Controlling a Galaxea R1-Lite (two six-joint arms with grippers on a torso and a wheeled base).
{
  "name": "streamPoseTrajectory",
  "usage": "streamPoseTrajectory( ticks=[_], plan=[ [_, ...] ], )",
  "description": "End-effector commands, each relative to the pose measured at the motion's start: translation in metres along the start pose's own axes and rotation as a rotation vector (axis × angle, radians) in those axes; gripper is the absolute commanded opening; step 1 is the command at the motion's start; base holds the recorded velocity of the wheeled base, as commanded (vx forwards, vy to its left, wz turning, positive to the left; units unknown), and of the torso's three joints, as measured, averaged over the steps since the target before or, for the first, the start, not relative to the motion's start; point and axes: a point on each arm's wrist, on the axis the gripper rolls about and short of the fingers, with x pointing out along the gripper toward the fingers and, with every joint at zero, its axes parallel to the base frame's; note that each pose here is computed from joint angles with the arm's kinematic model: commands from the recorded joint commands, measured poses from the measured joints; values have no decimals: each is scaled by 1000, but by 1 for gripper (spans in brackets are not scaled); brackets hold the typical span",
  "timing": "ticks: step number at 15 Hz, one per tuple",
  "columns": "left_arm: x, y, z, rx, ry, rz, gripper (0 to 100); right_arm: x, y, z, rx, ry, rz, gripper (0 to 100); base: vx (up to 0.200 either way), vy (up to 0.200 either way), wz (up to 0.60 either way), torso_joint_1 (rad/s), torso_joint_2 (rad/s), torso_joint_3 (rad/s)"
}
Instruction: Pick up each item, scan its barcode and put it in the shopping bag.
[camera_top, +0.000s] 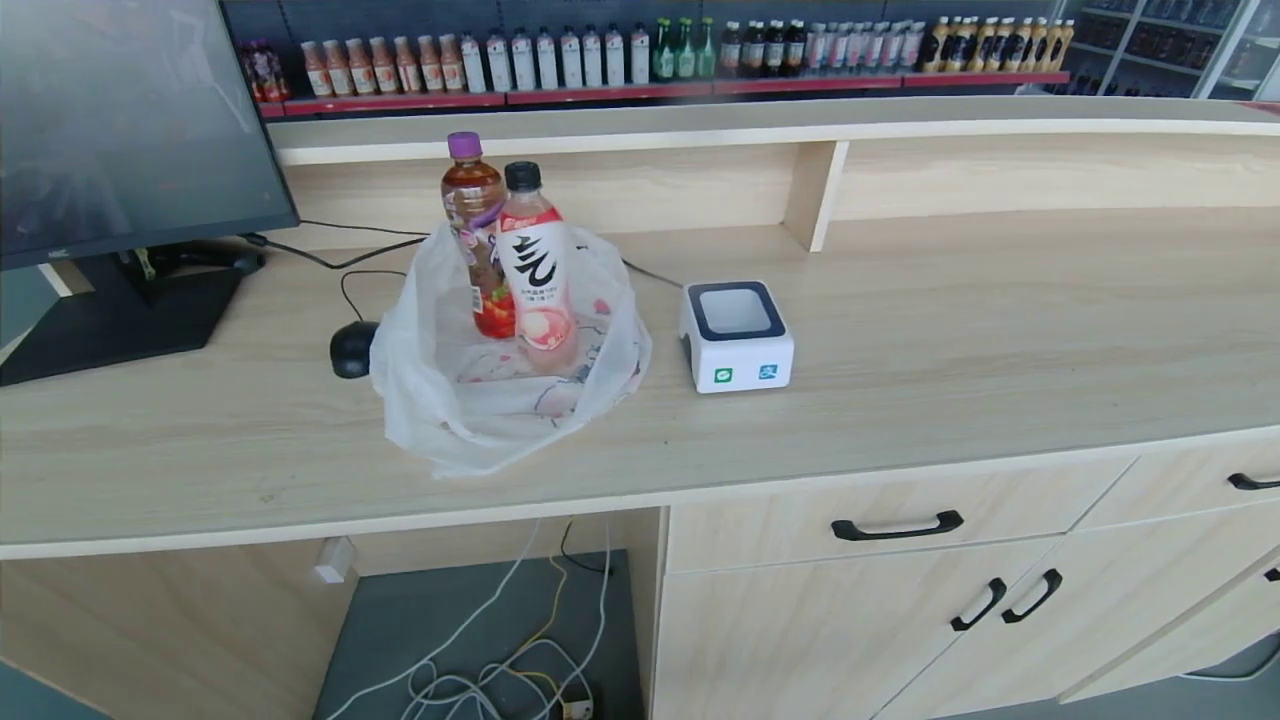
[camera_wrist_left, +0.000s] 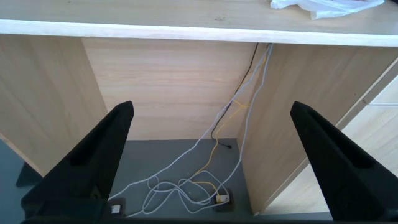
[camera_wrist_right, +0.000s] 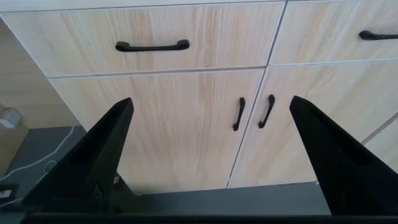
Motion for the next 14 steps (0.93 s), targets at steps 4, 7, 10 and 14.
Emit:
streamPoseTrajectory(
  ticks=[4, 7, 10, 14],
  plan=[
    [0, 0, 0, 6, 0, 0, 100, 0, 0, 0, -17, 1, 5, 100, 0, -200, 0, 4, -4, 1],
    [0, 0, 0, 7, 0, 0, 100, 0, 0, 0, -17, 1, 5, 100, 0, -67, 0, -1, 1, 2],
    [0, 0, 0, 7, 1, 0, 100, 0, 0, 0, -17, 3, 5, 100, 0, 0, 0, 0, 0, 0],
    [0, 0, 0, 6, 0, 0, 100, 0, 0, 0, -17, 3, 5, 100, 0, 0, 0, 0, 0, 0]
  ],
)
